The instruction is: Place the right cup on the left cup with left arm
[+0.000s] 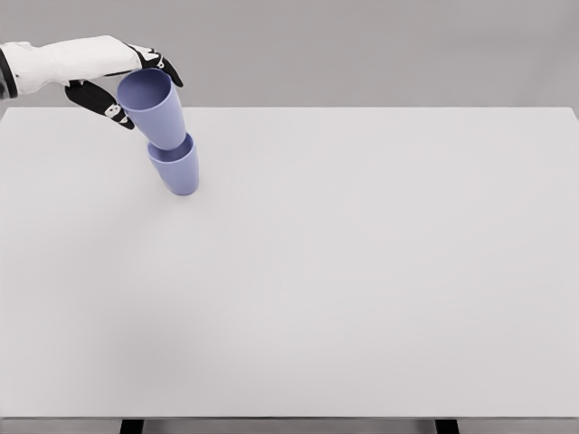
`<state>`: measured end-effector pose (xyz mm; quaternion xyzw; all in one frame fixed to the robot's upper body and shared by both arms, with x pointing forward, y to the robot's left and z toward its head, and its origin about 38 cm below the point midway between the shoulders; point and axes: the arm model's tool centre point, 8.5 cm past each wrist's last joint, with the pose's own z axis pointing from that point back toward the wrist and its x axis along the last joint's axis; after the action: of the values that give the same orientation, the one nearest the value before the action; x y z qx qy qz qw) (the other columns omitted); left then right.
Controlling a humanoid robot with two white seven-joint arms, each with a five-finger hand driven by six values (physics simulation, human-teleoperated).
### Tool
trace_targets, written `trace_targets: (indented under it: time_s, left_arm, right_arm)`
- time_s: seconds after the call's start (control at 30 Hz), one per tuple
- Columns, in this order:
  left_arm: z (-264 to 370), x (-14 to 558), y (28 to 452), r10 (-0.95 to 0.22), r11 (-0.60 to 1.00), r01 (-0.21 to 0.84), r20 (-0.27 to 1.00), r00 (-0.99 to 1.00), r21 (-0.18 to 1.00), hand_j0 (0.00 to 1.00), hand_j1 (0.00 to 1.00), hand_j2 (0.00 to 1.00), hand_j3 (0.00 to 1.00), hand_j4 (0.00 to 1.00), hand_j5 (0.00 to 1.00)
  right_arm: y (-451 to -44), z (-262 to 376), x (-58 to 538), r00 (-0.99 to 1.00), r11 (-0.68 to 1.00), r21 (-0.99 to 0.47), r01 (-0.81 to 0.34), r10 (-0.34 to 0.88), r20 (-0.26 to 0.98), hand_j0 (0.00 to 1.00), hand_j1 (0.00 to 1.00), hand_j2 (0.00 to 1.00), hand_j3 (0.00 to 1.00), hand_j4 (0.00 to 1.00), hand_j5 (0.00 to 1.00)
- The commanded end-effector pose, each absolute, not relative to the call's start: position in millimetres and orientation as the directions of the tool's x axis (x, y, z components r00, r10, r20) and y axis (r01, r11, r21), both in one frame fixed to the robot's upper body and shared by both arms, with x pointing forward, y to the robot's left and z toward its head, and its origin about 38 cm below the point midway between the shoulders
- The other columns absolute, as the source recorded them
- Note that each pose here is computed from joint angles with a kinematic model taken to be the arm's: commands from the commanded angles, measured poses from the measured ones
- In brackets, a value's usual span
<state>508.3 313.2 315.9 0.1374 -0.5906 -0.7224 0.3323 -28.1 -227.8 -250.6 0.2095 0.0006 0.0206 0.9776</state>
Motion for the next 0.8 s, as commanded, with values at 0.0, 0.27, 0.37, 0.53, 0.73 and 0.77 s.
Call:
trace_targets:
  time_s: [0.0, 0.27, 0.37, 0.53, 0.73, 0.77]
  left_arm:
    - [315.1, 508.5, 313.5, -0.644, -0.077, 0.322, 0.199, -0.739, 0.944, 0.59, 0.59, 0.59, 0.59, 0.59, 0.59]
    - [312.4, 509.2, 307.9, -0.635, -0.08, 0.327, 0.204, -0.745, 0.942, 0.59, 0.59, 0.59, 0.59, 0.59, 0.59]
    - [312.6, 509.0, 307.4, -0.634, -0.08, 0.326, 0.204, -0.746, 0.942, 0.59, 0.59, 0.59, 0.59, 0.59, 0.59]
    - [312.6, 509.0, 307.4, -0.634, -0.079, 0.327, 0.205, -0.746, 0.942, 0.59, 0.59, 0.59, 0.59, 0.59, 0.59]
    - [312.1, 508.6, 307.8, -0.634, -0.078, 0.327, 0.206, -0.745, 0.942, 0.59, 0.59, 0.59, 0.59, 0.59, 0.59]
    - [312.0, 508.8, 308.2, -0.635, -0.078, 0.327, 0.206, -0.744, 0.942, 0.59, 0.59, 0.59, 0.59, 0.59, 0.59]
  right_arm:
    - [-227.7, -250.5, -28.2, 0.999, 0.911, 0.41, -0.041, 0.042, 0.008, 1.0, 1.0, 1.0, 1.0, 1.0, 1.0]
    - [-227.7, -250.5, -28.2, 0.999, 0.911, 0.41, -0.041, 0.042, 0.008, 1.0, 1.0, 1.0, 1.0, 1.0, 1.0]
    - [-227.7, -250.5, -28.2, 0.999, 0.911, 0.41, -0.041, 0.042, 0.008, 1.0, 1.0, 1.0, 1.0, 1.0, 1.0]
    - [-227.7, -250.5, -28.2, 0.999, 0.911, 0.41, -0.041, 0.042, 0.008, 1.0, 1.0, 1.0, 1.0, 1.0, 1.0]
    - [-227.7, -250.5, -28.2, 0.999, 0.911, 0.41, -0.041, 0.042, 0.008, 1.0, 1.0, 1.0, 1.0, 1.0, 1.0]
    - [-227.7, -250.5, -28.2, 0.999, 0.911, 0.41, -0.041, 0.042, 0.008, 1.0, 1.0, 1.0, 1.0, 1.0, 1.0]
